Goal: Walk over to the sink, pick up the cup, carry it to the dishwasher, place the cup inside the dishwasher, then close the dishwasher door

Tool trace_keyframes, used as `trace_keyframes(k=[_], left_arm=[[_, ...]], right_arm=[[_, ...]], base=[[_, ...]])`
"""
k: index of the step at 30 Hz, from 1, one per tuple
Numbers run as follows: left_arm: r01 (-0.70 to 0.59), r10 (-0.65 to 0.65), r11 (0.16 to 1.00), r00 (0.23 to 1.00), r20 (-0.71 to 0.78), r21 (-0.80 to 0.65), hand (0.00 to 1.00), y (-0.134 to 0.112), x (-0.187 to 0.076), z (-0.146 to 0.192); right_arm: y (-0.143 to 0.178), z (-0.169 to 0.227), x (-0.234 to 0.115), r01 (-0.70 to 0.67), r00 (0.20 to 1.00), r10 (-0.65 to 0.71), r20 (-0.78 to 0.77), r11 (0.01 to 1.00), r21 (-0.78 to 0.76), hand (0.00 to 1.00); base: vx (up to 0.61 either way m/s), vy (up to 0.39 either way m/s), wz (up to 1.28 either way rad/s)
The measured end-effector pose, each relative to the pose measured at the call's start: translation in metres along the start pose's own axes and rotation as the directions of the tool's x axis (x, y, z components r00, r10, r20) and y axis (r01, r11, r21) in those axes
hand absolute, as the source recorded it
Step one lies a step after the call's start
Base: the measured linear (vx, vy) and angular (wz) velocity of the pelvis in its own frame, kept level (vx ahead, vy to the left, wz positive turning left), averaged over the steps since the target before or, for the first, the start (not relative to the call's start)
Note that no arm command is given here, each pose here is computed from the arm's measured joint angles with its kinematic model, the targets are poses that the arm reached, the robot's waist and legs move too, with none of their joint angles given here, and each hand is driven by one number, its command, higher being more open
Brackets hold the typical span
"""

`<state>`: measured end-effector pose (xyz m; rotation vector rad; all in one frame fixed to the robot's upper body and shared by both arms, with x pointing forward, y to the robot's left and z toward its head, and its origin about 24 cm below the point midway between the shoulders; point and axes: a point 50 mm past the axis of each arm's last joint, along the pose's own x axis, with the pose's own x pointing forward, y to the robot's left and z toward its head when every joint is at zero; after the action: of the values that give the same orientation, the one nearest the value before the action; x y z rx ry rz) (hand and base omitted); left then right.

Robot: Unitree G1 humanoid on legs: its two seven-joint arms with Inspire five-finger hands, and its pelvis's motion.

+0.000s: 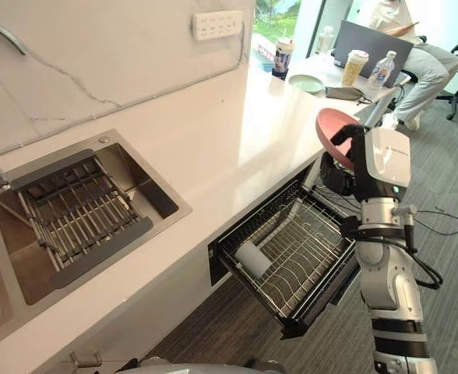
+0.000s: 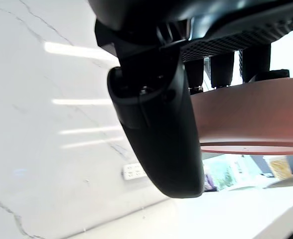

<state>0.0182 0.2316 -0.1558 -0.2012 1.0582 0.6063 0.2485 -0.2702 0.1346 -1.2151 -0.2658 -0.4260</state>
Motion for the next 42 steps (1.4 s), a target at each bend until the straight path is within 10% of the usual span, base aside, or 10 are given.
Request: trace_keyframes(k=[19, 30, 31, 42], left_arm=[[0.342, -0.369, 0.906, 0.927, 0.067, 0.250, 1.00, -0.068, 0.004, 0.038], [0.466, -0.549, 0.800, 0.823, 0.145, 0.378, 1.00, -0.120, -0.002, 0.075], [0.473, -0.551, 0.801, 0.822, 0.143, 0.367, 1.00, -0.123, -0.003, 0.076], [0.460, -0.507, 0.848, 0.849, 0.151, 0.264, 1.00, -0.119, 0.000, 0.074]], right_arm=[[0.053, -0.034, -0.036, -0.227, 0.940, 0.233, -0.248, 0.972, 0.054, 0.00], [0.043, -0.034, 0.034, -0.159, 0.955, 0.149, -0.256, 0.987, -0.020, 0.00], [0.042, -0.038, 0.034, -0.164, 0.951, 0.150, -0.270, 0.986, -0.031, 1.00], [0.037, -0.049, 0.033, -0.103, 0.921, 0.114, -0.372, 0.993, 0.050, 1.00]], base=[[-0.07, 0.108, 0.01], [-0.01, 0.032, 0.29], [0.03, 0.010, 0.30], [0.02, 0.023, 0.09]])
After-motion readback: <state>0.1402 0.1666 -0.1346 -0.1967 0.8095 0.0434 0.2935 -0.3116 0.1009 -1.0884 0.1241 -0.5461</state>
